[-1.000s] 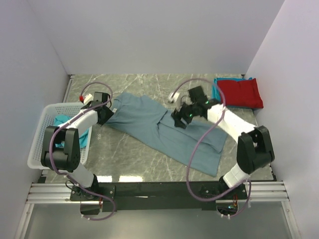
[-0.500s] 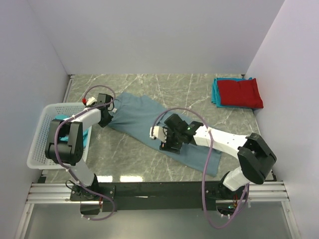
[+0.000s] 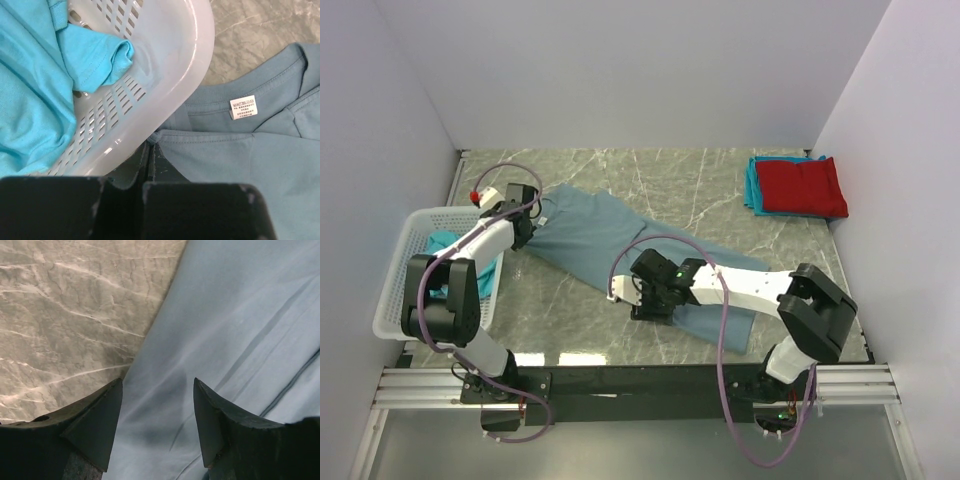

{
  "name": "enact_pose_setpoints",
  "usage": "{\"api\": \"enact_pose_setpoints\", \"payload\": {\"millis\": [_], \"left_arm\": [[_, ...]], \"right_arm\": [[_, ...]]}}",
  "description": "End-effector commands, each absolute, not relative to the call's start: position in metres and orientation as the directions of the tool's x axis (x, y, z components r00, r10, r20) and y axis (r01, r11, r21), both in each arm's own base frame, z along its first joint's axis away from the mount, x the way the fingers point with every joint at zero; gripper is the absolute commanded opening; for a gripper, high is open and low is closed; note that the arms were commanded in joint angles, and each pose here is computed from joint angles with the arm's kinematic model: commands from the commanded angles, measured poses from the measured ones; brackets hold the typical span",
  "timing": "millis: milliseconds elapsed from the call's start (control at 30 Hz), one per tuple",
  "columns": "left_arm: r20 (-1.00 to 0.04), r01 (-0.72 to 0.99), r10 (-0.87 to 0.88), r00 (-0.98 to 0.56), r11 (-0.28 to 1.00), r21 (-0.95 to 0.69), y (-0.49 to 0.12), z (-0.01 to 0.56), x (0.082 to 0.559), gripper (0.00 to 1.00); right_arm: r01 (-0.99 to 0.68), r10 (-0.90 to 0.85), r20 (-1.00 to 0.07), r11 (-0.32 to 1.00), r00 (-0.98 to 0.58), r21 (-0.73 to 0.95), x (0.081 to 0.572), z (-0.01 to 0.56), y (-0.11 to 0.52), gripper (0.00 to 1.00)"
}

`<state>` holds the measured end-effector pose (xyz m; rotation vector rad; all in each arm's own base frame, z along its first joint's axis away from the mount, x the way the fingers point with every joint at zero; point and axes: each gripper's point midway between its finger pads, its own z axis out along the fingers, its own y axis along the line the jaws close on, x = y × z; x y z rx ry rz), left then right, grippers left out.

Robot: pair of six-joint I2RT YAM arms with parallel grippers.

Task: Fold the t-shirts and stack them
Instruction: Fold the tshirt

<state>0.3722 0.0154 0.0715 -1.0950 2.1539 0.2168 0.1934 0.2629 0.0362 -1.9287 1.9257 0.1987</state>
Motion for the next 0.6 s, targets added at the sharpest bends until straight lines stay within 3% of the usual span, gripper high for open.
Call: {"api": "enact_pose_setpoints", "payload": {"millis": [0, 167, 367, 433, 467, 567], "left_arm": [[-0.692, -0.793, -0.628, -0.356, 0.595, -0.133, 0.033, 0.077, 0.377, 0.00], [-0.694, -0.785, -0.618, -0.370, 0.607, -0.122, 0.037, 0.084, 0.398, 0.00], [-0.690, -0.789, -0.604, -0.399, 0.609, -0.077, 0.051, 0.091, 0.426, 0.03], [-0.695, -0.778, -0.603, -0.391, 0.620, -0.100, 0.053, 0.103, 0.435, 0.09], [-0.704, -0.773, -0.602, -0.377, 0.624, -0.120, 0.054, 0.113, 0.438, 0.20], [-0.731, -0.759, -0.593, -0.339, 0.631, -0.160, 0.058, 0.139, 0.443, 0.35]], "right_arm": [[-0.979, -0.915, -0.403, 0.060, 0.024, -0.194, 0.198, 0.044, 0.270, 0.65], [-0.958, -0.855, -0.511, 0.215, -0.091, -0.190, 0.237, 0.077, 0.264, 0.65], [-0.823, -0.650, -0.665, 0.560, -0.367, -0.092, 0.354, 0.133, 0.204, 0.65], [-0.788, -0.585, -0.660, 0.616, -0.471, 0.017, 0.374, 0.127, 0.178, 0.65], [-0.773, -0.553, -0.681, 0.633, -0.480, 0.031, 0.389, 0.138, 0.172, 0.65], [-0.733, -0.503, -0.668, 0.674, -0.548, 0.094, 0.405, 0.129, 0.149, 0.65]]}}
